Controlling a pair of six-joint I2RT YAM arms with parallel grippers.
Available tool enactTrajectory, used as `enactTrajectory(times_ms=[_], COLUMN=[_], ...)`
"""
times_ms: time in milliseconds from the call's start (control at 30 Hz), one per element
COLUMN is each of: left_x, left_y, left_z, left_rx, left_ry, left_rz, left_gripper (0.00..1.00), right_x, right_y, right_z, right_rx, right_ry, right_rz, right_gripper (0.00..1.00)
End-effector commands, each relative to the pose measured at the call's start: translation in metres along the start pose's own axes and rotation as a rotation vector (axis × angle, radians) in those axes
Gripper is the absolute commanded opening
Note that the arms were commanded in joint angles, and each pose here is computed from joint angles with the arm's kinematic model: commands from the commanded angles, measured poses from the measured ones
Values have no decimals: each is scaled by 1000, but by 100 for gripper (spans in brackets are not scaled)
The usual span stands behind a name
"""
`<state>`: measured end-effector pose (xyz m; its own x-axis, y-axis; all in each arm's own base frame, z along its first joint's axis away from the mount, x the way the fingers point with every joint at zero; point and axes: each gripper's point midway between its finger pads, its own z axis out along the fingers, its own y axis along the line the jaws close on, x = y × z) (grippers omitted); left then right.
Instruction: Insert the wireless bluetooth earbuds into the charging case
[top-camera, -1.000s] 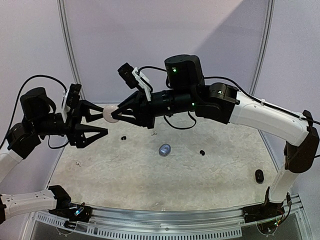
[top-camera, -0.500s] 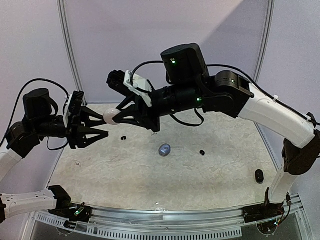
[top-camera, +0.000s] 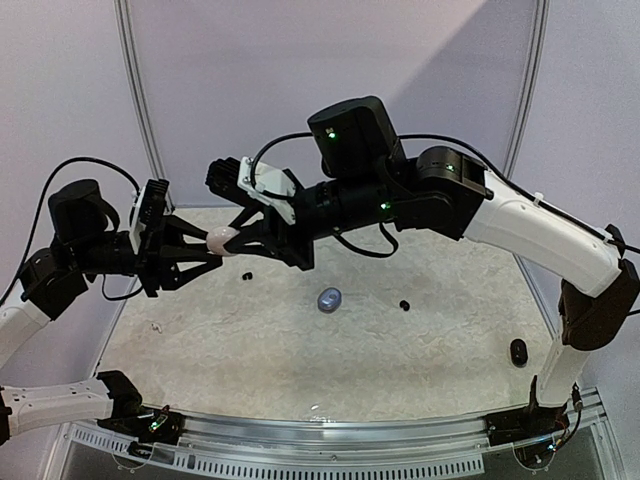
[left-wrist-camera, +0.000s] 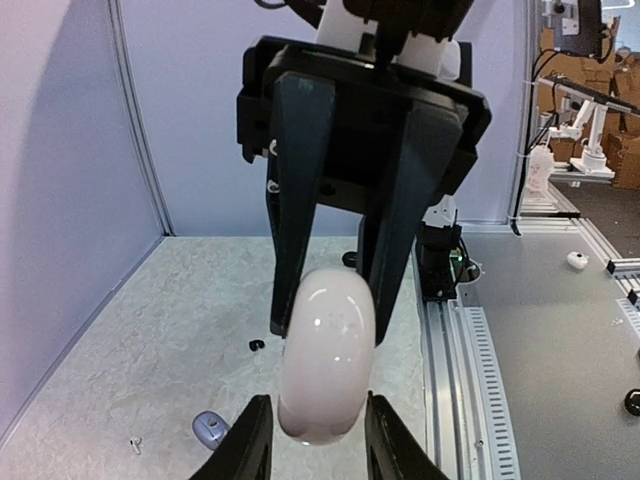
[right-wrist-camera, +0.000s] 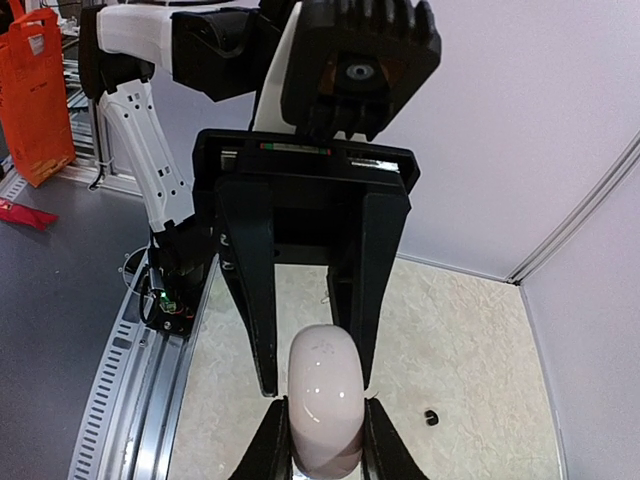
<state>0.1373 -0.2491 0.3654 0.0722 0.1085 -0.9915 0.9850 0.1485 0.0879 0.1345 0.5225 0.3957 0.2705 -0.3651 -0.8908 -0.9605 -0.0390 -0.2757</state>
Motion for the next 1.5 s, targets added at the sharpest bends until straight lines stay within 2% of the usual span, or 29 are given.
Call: enactTrajectory(times_ms=[0,167,600,800,833,933,1133,1267,1400,1467], left_x=[-1,-5,-1,-8,-10,-12,-18,-17,-17,-16], left_y=[-5,-4,-7,-6,-6,-6,-6,-7,-8,-7], left_z=[4,5,6,4,4,4,3,4,4,4], left_rx=[28,29,38,29,26,28,29,36,39,37], left_ry=[-20,-42,-37,-57,-62,-72,-97,-95,-95,-92], left_rz=[-14,-13,-14,0,-2,-9,-15,-16,-13,-16], left_gripper=[33,28,29,16,18,29,31,21,4,3], right_x=[-15,-15,-27,-24,-23,-19,-20,-21,-21,-22], right_y=[-1,0,0,1,2,1,1,1,0,1], right_z=[-1,2,1,3,4,5,5,5,5,5], right_rx=[8,1,-6,-13,-15,-10,-10,-7,-6,-7], right_ry=[-45,-52,-102,-96,-92,-80,-86,-92,-92,-95], right_rz=[-18,-11,2,7,9,14,17,17,21,21], right_gripper=[0,0,0,0,0,0,0,0,0,0])
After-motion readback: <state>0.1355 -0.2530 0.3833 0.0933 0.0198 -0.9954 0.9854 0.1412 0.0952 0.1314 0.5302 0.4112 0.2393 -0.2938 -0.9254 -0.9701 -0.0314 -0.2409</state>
